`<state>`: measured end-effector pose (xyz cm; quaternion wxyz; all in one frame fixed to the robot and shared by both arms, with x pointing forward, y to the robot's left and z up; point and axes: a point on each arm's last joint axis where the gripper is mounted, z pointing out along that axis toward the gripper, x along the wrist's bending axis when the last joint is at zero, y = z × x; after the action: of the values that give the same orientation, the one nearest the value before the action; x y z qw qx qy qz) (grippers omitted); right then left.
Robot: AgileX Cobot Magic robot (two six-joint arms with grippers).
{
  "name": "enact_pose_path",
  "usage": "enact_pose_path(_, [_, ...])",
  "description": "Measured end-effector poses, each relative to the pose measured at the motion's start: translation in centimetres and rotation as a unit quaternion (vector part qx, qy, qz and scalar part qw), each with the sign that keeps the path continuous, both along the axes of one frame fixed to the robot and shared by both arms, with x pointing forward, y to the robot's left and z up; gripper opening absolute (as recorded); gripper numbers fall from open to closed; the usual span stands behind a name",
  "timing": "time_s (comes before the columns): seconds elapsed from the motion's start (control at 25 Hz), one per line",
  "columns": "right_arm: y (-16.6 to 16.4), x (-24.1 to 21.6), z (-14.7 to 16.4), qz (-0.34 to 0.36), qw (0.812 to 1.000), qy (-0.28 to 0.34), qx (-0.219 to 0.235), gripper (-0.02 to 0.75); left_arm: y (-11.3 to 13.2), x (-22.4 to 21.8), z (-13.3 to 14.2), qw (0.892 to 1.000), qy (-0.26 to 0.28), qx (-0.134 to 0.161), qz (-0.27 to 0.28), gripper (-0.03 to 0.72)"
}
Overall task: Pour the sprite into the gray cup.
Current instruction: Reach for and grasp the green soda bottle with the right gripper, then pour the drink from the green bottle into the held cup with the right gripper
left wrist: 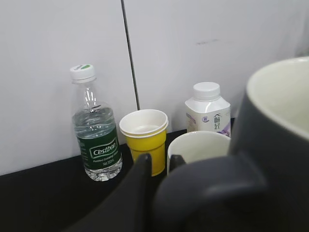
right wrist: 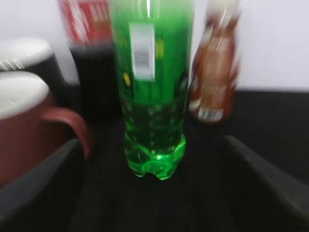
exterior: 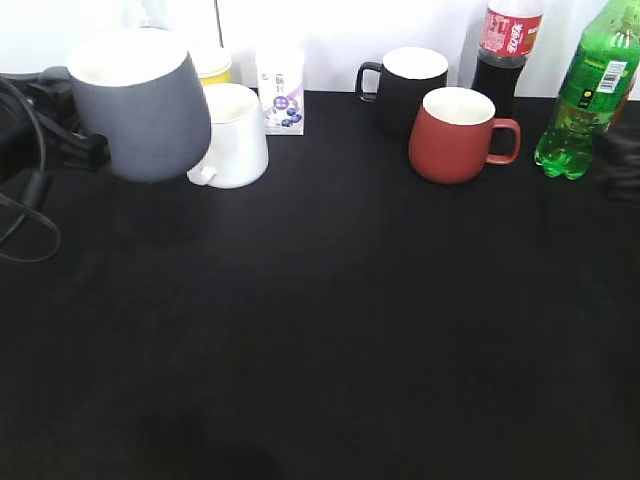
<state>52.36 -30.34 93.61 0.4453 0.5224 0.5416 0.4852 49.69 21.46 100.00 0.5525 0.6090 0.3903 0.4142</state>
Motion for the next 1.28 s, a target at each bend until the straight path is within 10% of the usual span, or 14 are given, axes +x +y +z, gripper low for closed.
enact_pose_path(0.48, [-0.1,12.4,-4.2,0.03,0.999,-0.012,0.004,0.659,0.0,0.0,0.0,1.0,0.0,0.001,0.0,0.079])
enact_pose_path(0.68, [0.1,12.9,-4.7,0.042,0.999,-0.006,0.006,0.423,0.0,0.0,0.0,1.0,0.0,0.001,0.0,0.078])
enact_pose_path(0.92, [0.8,9.1,0.1,0.069,0.997,-0.035,-0.022,0.423,-0.5,-0.2,0.0,0.999,-0.007,0.024,-0.03,0.078])
enact_pose_path(1.08, [5.3,5.2,6.6,0.146,0.985,-0.066,-0.067,0.423,-2.1,-0.9,-0.5,0.996,0.006,0.051,-0.077,0.078])
enact_pose_path(1.28, [14.4,1.9,7.3,0.292,0.938,-0.092,-0.162,0.423,-5.0,-0.9,-3.8,0.989,0.038,0.057,-0.131,0.078])
